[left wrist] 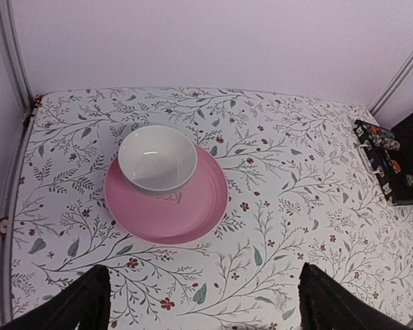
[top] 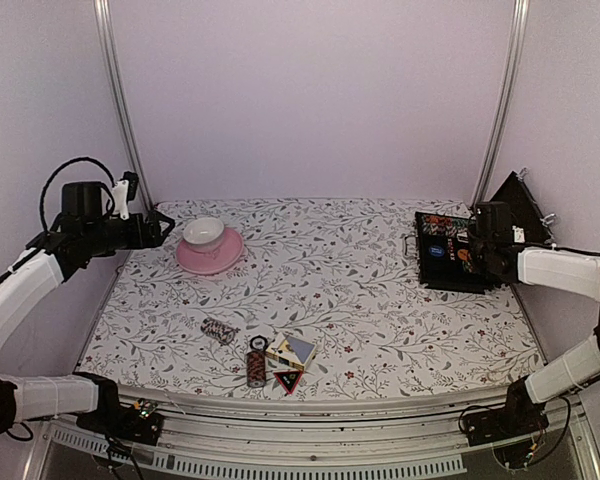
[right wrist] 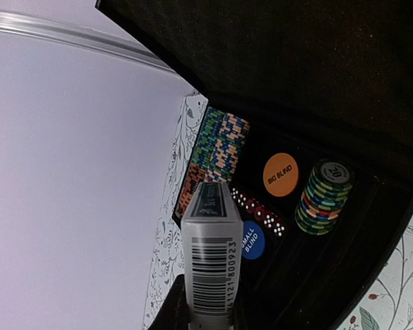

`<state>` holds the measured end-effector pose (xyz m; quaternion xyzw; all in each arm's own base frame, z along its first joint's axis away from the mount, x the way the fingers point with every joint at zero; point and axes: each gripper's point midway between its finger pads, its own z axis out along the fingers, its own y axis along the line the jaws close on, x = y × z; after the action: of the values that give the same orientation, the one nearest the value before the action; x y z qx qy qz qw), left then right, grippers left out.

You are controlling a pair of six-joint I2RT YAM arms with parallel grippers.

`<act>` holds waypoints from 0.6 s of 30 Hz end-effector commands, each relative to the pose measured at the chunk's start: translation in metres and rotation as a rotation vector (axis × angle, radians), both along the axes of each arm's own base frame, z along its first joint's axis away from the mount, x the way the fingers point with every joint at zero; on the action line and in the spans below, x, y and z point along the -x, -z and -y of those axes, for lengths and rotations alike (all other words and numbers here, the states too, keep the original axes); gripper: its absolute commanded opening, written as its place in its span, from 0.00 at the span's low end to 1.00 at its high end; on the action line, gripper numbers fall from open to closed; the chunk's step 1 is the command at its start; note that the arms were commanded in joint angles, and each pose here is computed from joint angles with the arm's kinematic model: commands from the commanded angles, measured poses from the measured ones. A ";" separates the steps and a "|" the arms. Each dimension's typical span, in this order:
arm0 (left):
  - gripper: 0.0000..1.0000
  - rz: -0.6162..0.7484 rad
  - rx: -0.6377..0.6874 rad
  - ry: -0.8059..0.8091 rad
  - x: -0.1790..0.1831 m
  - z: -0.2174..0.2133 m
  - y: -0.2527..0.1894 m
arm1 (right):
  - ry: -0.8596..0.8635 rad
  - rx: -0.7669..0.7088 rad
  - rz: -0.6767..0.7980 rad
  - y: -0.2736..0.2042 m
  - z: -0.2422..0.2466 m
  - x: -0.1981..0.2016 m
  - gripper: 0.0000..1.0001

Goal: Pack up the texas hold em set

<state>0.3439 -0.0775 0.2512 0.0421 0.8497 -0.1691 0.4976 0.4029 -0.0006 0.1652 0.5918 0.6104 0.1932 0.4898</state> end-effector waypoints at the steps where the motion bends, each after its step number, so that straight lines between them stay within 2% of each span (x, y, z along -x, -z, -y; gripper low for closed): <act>1: 0.95 0.013 -0.081 -0.083 -0.005 -0.020 0.005 | 0.085 -0.033 0.055 -0.008 0.019 -0.018 0.08; 18: 0.95 -0.016 -0.101 -0.091 -0.008 -0.023 0.016 | 0.106 -0.046 -0.009 0.041 0.033 -0.073 0.07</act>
<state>0.3500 -0.0595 0.2410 0.0280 0.8590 -0.1144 0.4983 0.4549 -0.0345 0.1130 0.6381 0.5921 0.1551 0.4672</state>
